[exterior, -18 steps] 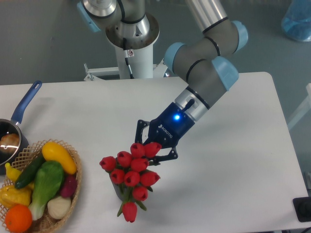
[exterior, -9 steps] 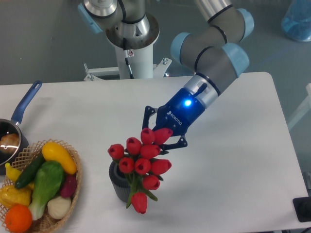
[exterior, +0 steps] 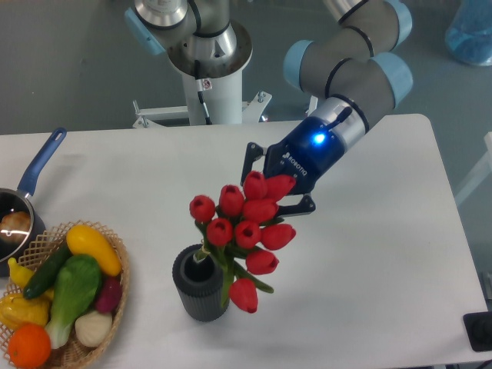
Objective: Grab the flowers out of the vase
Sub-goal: 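Lift the gripped tulips up out of the grey vase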
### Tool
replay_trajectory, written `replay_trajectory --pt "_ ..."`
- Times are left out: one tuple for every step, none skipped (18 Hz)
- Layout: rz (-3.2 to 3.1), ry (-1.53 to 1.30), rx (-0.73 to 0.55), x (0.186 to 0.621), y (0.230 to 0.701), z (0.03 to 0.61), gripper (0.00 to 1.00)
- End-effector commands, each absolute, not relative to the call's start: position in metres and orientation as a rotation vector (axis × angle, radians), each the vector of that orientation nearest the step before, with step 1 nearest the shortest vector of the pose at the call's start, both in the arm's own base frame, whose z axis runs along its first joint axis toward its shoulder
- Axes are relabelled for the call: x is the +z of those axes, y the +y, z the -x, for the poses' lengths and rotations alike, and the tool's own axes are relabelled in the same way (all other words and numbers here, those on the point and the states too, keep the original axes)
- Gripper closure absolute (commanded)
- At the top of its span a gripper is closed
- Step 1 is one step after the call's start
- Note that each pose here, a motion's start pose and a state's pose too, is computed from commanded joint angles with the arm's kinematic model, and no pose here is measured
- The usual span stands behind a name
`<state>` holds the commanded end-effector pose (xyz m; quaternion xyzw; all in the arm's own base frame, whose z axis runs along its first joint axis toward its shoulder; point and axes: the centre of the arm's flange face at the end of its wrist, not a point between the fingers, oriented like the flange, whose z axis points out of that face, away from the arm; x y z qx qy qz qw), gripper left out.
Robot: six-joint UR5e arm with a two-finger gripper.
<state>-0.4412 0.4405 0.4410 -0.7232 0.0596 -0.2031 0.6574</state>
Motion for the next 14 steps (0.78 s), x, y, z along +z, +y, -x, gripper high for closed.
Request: replay_trajectory --pt "1.615 0.135 -0.464 0.444 0.437 0.443 0.93" --pt "1.591 0.136 -0.464 0.449 0.432 0.446 0.93" --pt "1.575 0.135 -0.462 0.452 0.428 0.449 0.93" --pt "1.565 0.132 -0.457 0.455 0.423 0.452 0.93" --pt "1.557 0.130 -0.454 0.457 0.420 0.453 0.93" --pt "1.543 0.128 -0.452 0.459 0.415 0.457 0.93" --pt "1.526 0.127 -0.453 0.461 0.412 0.459 0.93" --pt "1.511 0.121 -0.452 0.462 0.406 0.463 0.93" --pt "1.508 0.116 -0.447 0.463 0.403 0.466 0.93" --pt "1.508 0.115 -0.441 0.463 0.401 0.468 0.94" --pt "1.509 0.108 -0.429 0.463 0.396 0.472 0.98" --pt "1.512 0.103 -0.418 0.462 0.391 0.476 1.00" --pt "1.517 0.102 -0.413 0.462 0.391 0.477 1.00" --pt "1.520 0.100 -0.404 0.461 0.388 0.480 1.00"
